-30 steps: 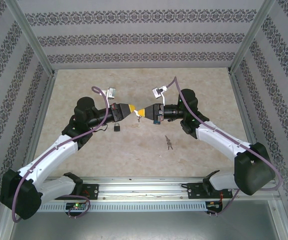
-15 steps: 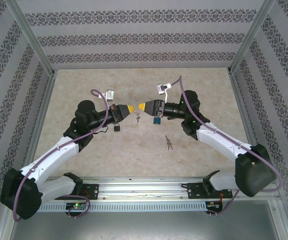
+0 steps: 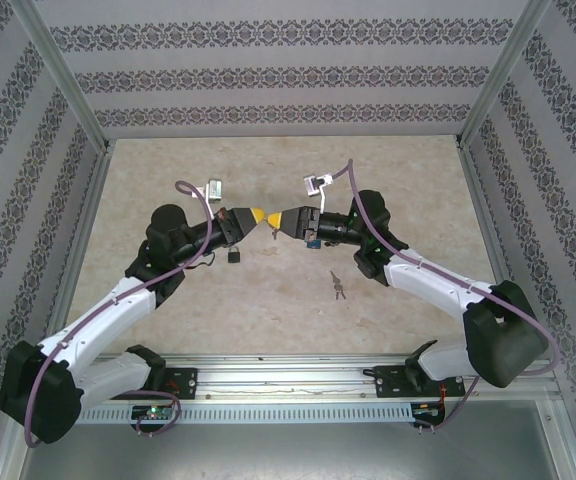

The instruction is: Unlock with the key

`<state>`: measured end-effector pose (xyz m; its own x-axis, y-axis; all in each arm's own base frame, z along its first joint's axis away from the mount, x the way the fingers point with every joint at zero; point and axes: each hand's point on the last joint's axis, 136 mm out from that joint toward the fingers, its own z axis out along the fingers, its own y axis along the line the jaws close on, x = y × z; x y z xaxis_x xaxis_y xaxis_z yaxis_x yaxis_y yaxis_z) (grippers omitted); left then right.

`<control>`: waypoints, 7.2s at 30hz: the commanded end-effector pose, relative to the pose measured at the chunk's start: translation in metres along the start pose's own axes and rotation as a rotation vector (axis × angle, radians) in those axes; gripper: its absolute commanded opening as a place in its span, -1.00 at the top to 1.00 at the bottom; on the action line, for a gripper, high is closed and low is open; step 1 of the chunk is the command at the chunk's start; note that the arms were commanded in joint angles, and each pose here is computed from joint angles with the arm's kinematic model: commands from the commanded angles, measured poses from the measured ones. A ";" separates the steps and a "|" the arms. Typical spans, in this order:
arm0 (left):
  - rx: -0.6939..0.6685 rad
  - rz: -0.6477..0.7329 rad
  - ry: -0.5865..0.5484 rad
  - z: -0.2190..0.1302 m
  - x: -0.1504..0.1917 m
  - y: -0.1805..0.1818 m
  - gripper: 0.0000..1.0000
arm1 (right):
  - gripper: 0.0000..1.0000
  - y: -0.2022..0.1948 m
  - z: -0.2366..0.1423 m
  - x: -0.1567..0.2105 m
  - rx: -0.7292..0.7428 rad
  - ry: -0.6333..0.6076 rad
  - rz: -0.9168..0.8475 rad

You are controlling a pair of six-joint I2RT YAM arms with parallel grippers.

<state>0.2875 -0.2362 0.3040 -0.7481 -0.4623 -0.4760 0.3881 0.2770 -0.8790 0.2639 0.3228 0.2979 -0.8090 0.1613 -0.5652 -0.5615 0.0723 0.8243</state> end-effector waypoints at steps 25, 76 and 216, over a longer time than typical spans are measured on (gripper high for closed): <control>0.049 0.033 -0.102 -0.015 -0.020 -0.015 1.00 | 1.00 0.002 0.007 0.007 -0.035 0.022 -0.014; -1.309 -0.021 0.547 -0.034 0.036 0.279 -0.05 | 1.00 -0.111 -0.079 0.022 0.591 -0.090 -0.017; -0.288 -0.513 -0.364 -0.009 -0.086 0.079 0.93 | 1.00 -0.065 0.054 -0.015 0.611 -0.221 -0.366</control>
<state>0.3745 -0.1650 0.2590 -0.5447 -0.8384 -0.0198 -0.2276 0.1704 -0.9587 0.3305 0.3682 0.2344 -0.5151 0.1695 -0.8402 -0.5191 0.7184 0.4631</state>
